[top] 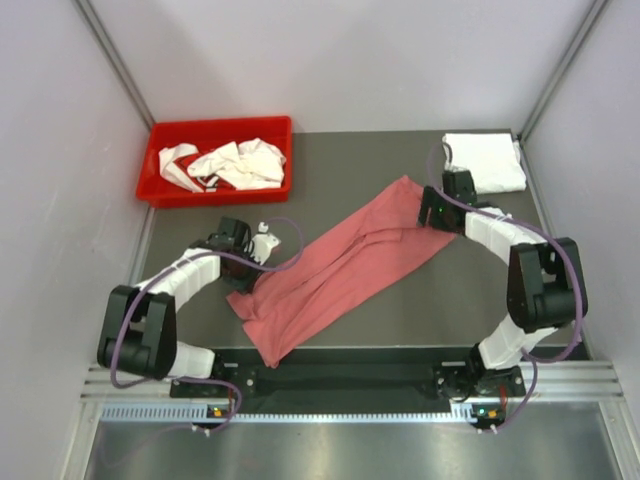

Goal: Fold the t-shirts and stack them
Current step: Fold the tshirt

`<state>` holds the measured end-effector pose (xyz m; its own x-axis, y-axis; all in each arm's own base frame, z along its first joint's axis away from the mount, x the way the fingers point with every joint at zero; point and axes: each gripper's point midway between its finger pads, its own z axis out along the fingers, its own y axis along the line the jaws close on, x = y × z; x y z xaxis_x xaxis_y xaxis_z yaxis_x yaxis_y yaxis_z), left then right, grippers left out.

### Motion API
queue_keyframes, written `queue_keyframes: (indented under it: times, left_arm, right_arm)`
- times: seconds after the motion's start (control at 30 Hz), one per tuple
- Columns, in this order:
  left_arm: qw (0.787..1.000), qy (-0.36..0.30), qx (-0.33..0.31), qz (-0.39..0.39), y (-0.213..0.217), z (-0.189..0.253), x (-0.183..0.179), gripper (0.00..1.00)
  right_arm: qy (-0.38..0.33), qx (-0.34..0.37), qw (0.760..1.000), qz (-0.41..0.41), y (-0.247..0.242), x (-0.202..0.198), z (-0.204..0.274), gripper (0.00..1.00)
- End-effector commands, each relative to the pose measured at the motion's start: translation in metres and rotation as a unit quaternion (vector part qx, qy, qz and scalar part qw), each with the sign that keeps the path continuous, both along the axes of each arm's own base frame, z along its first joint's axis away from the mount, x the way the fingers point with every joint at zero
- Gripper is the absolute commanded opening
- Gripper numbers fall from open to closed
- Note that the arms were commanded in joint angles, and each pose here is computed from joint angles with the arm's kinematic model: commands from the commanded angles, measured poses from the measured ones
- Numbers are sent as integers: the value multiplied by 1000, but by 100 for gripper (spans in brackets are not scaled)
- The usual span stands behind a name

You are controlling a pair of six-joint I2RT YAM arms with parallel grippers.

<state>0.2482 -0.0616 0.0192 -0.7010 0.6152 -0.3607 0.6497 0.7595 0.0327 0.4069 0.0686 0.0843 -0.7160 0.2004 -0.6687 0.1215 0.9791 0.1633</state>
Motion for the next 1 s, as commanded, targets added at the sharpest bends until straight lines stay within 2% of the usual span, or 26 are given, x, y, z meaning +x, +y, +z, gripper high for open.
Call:
queue_keyframes:
  times: [0.0, 0.17, 0.4, 0.63, 0.73, 0.8, 0.9, 0.97]
  left_arm:
    - [999, 1, 34, -1, 20, 1, -19, 36]
    - [999, 8, 44, 5, 35, -2, -36, 37]
    - [997, 42, 59, -6, 44, -17, -64, 36]
    - [995, 66, 70, -24, 53, 4, -75, 38]
    - [997, 61, 31, -42, 38, 23, -67, 41]
    - [996, 65, -4, -52, 25, 32, -66, 41]
    - [997, 49, -18, -55, 18, 40, -53, 41]
    - [998, 40, -15, -51, 19, 41, -46, 41]
  right_arm:
    - [29, 16, 999, -8, 2, -6, -31, 73]
    - [49, 15, 998, -27, -3, -4, -47, 73]
    - [22, -11, 999, -34, -18, -9, -16, 73]
    - [31, 6, 998, -50, -31, -26, -23, 73]
    - [36, 35, 998, -49, -26, -30, -34, 72]
    - [45, 49, 997, -48, -22, -29, -47, 68]
    - [59, 70, 995, -36, -13, -24, -58, 61]
    - [58, 78, 995, -35, -10, -18, -59, 51]
